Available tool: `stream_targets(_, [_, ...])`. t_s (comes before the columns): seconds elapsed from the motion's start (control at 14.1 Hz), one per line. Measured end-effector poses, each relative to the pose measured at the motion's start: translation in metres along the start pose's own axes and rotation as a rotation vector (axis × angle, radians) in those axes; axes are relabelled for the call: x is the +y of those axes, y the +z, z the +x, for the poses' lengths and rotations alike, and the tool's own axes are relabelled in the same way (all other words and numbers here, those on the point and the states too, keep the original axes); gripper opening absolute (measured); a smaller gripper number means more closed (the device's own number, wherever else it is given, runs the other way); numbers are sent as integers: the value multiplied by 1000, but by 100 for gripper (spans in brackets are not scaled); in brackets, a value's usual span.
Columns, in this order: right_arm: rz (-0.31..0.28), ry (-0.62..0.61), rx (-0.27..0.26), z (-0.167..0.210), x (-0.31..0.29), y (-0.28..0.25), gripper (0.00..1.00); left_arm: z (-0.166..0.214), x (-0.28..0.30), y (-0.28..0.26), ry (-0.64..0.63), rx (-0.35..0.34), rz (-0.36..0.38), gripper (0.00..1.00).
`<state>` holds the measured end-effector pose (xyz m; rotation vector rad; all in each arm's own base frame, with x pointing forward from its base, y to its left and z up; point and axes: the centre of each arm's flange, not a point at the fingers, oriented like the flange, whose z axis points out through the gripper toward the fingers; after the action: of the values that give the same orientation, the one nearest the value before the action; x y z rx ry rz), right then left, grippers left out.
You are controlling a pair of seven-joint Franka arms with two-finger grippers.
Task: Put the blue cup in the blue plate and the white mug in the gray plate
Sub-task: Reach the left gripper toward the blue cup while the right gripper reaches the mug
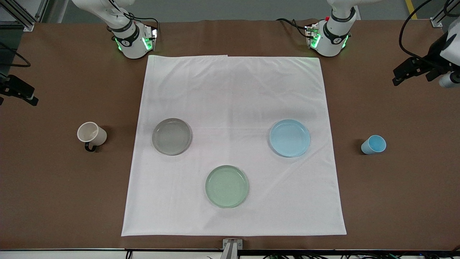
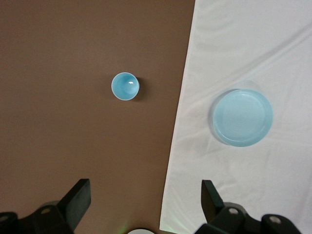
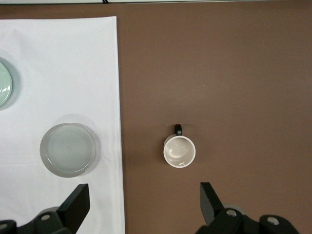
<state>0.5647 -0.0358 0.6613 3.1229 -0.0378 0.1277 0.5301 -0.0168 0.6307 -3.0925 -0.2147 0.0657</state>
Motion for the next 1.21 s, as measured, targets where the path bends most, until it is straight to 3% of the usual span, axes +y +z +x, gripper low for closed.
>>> stream_targets(0.28, [0,0,1,0,0,-1,100,54,-34,74,-51,-46,-9,100])
stream_targets(0.64, [0,0,1,0,0,0,100,82,-49,184,-18,-29,109,100])
stream_targets(0.92, [-1,0,-3,1,0,2,100,95,-81,238,-41,-35,91,100])
stream_targets(1.21, [-8,-3,-55,14,-3,33,100,103,-97,282,-44,-23,72,98])
